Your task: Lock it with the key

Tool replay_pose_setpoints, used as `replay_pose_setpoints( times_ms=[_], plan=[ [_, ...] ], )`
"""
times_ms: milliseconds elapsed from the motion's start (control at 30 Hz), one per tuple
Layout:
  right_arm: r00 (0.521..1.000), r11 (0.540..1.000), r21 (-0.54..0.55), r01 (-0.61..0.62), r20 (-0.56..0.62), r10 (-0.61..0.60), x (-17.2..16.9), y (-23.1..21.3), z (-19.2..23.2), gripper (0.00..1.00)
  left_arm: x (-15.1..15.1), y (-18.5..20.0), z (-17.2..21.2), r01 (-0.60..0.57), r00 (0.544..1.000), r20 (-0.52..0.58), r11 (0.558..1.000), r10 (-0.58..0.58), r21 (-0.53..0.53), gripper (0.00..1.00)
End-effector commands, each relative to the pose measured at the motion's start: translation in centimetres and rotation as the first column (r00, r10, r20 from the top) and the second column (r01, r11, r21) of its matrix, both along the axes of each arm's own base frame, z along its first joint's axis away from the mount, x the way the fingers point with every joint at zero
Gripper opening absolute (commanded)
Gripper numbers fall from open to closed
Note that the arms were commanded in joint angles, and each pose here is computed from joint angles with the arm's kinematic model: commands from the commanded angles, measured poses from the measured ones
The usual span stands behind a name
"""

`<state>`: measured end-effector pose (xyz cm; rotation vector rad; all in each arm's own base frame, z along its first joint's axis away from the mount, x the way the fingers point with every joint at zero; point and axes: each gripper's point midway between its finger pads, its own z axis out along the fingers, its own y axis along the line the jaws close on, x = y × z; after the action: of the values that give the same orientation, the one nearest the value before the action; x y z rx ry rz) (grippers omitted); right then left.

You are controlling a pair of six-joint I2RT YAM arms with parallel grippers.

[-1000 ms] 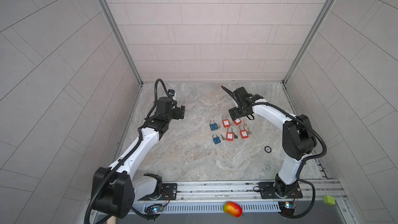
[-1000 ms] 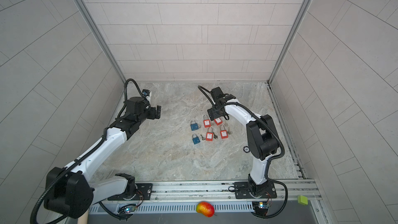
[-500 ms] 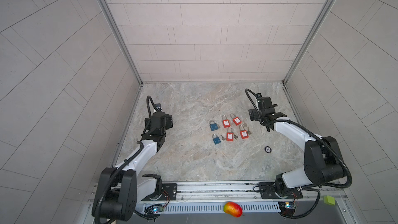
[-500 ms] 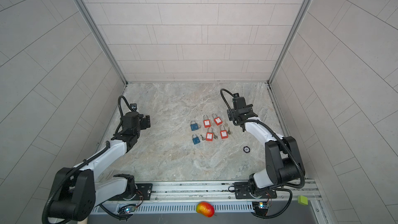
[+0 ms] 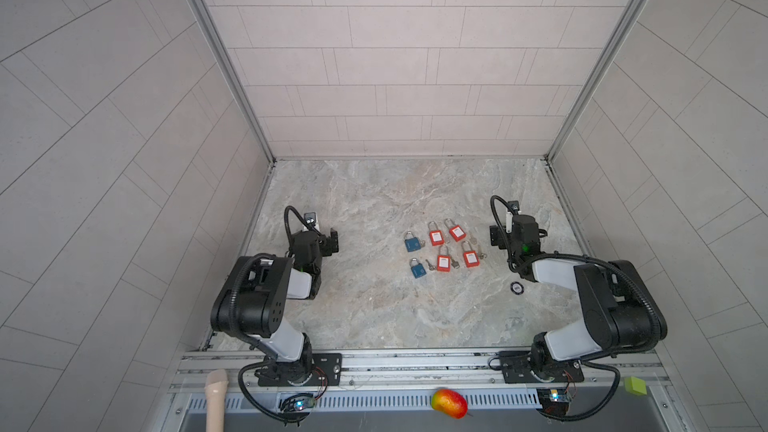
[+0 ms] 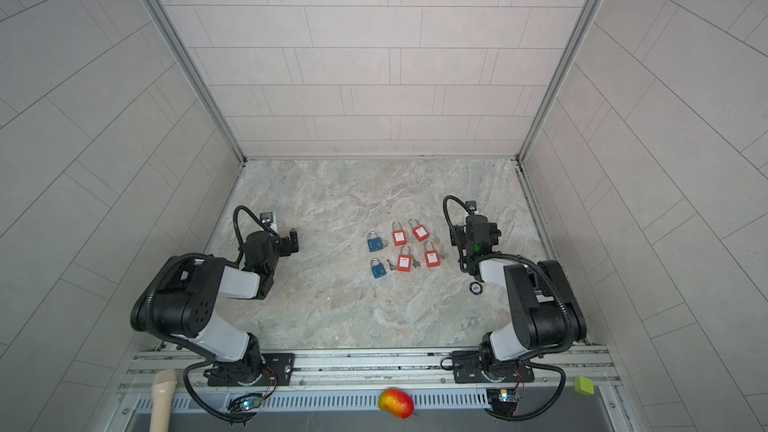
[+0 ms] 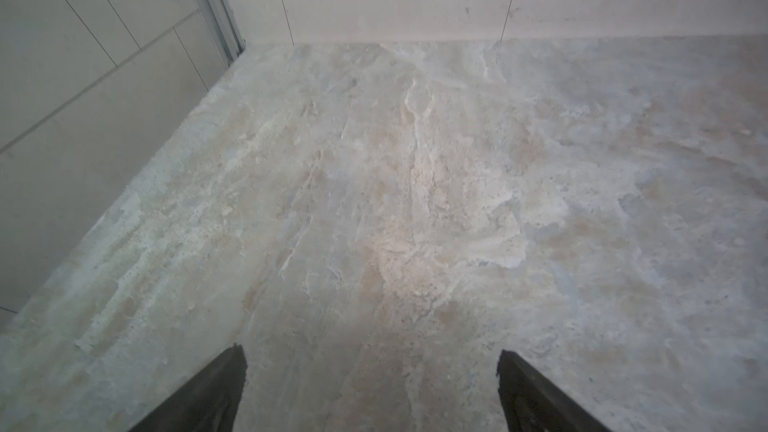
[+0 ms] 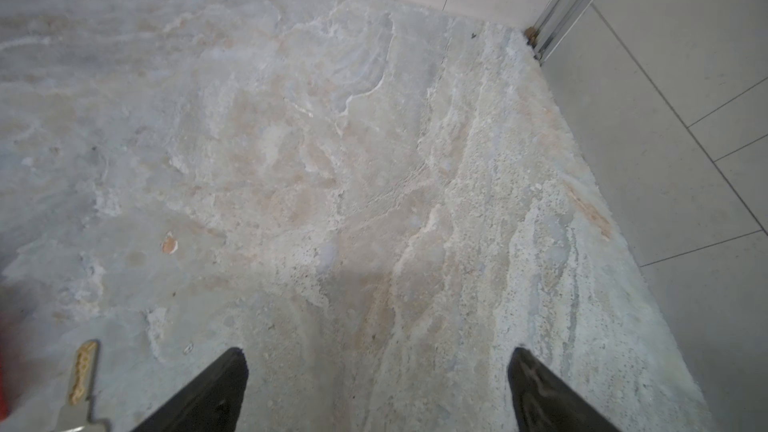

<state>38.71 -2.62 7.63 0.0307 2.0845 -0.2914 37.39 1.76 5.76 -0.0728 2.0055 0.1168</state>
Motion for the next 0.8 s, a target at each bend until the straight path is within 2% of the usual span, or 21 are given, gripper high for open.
replay_pose_setpoints(
  times_ms=[0, 33, 100, 233, 300, 400, 767],
  plan=[
    [0.995, 0.999, 0.03, -0.017, 0.101, 0.014, 0.6, 0.4, 0.9, 1.0, 2.5, -1.9, 2.8, 0.135, 0.99, 0.045, 0.989, -0.133, -0.053, 0.99],
    [0.998, 0.999, 0.045, -0.001, 0.07, -0.002, 0.5, 0.2, 0.9, 1.0, 2.7, -2.2, 2.6, 0.156, 0.987, 0.053, 0.986, -0.154, -0.054, 1.0],
    [0.996, 0.999, 0.034, -0.014, 0.093, 0.011, 0.6, 0.3, 1.0, 1.0, 2.6, -1.5, 3.1, 0.119, 0.986, 0.119, 0.992, -0.113, -0.047, 1.0],
    [0.997, 0.999, 0.045, -0.005, 0.08, 0.002, 0.6, 0.3, 0.9, 1.0, 2.5, -0.7, 3.2, 0.069, 0.991, 0.116, 0.996, -0.063, -0.047, 1.0],
    [0.997, 0.999, 0.043, -0.007, 0.079, 0.004, 0.6, 0.3, 0.9, 1.0, 2.8, -0.9, 2.7, 0.076, 0.995, 0.061, 0.997, -0.074, -0.033, 1.0],
    [0.997, 0.999, 0.043, -0.007, 0.082, 0.004, 0.6, 0.3, 0.9, 1.0, 2.8, -1.0, 2.9, 0.076, 0.993, 0.088, 0.997, -0.072, -0.034, 1.0],
    [0.997, 0.999, 0.042, -0.008, 0.083, 0.004, 0.6, 0.3, 1.0, 1.0, 2.8, -1.2, 2.8, 0.077, 0.994, 0.078, 0.997, -0.075, -0.023, 1.0]
  ],
)
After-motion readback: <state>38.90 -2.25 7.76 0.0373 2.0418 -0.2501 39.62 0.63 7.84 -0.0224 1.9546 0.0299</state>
